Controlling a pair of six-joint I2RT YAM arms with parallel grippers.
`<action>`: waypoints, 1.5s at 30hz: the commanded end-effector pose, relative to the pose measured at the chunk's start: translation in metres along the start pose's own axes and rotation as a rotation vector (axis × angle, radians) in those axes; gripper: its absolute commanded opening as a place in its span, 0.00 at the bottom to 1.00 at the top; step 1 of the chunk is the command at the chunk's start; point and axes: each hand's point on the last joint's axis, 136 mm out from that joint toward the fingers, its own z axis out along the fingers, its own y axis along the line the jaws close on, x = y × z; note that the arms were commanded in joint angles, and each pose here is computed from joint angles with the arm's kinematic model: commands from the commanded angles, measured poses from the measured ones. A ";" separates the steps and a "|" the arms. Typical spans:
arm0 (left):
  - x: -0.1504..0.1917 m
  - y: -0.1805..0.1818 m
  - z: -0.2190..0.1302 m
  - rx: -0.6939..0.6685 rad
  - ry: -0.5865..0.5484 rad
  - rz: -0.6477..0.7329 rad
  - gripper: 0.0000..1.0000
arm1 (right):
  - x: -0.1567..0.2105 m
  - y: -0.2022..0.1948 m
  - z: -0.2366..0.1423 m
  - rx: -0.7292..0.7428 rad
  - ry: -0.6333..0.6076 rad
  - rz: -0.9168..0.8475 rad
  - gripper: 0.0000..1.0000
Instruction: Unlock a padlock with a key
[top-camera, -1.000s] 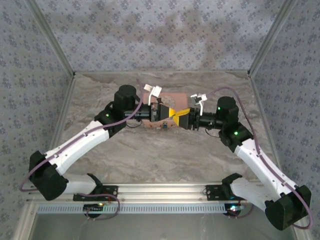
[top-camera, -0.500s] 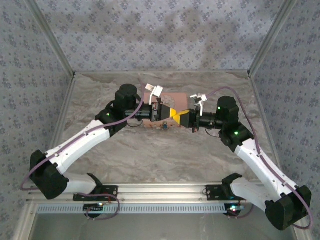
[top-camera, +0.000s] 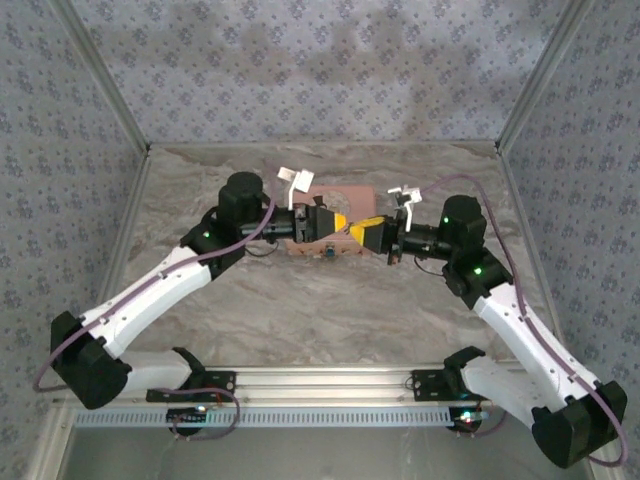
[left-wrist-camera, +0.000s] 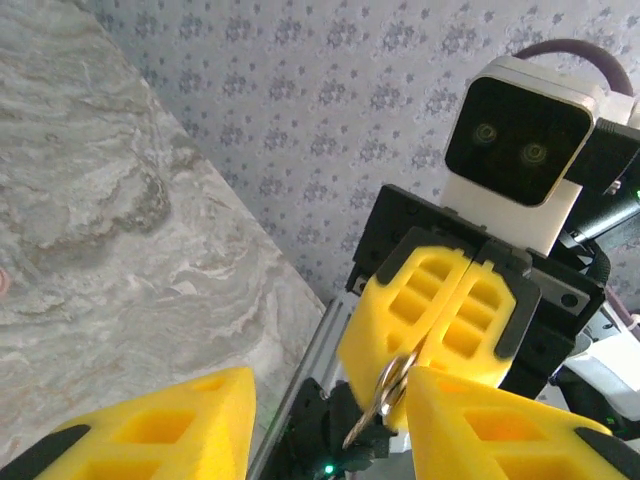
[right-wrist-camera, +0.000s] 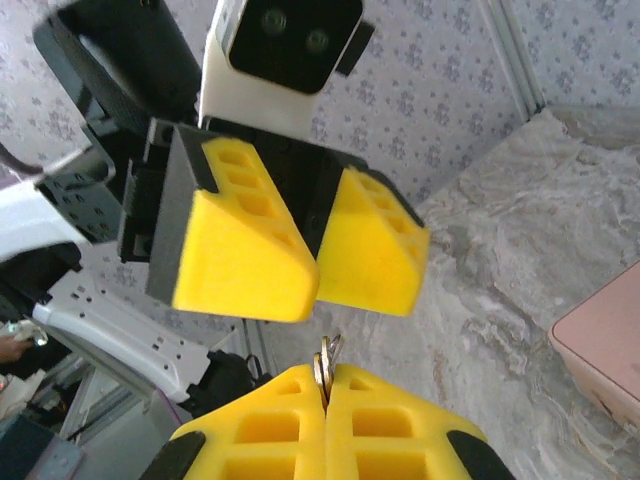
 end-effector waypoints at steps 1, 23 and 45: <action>-0.009 -0.017 -0.008 0.066 -0.057 0.037 0.36 | -0.016 0.006 -0.006 -0.011 -0.073 -0.018 0.00; -0.001 -0.046 -0.001 0.242 -0.033 0.097 0.38 | -0.025 0.017 -0.001 -0.108 -0.111 0.030 0.00; 0.000 -0.049 -0.006 0.212 -0.034 0.125 0.20 | -0.018 0.023 0.003 -0.139 -0.068 0.034 0.00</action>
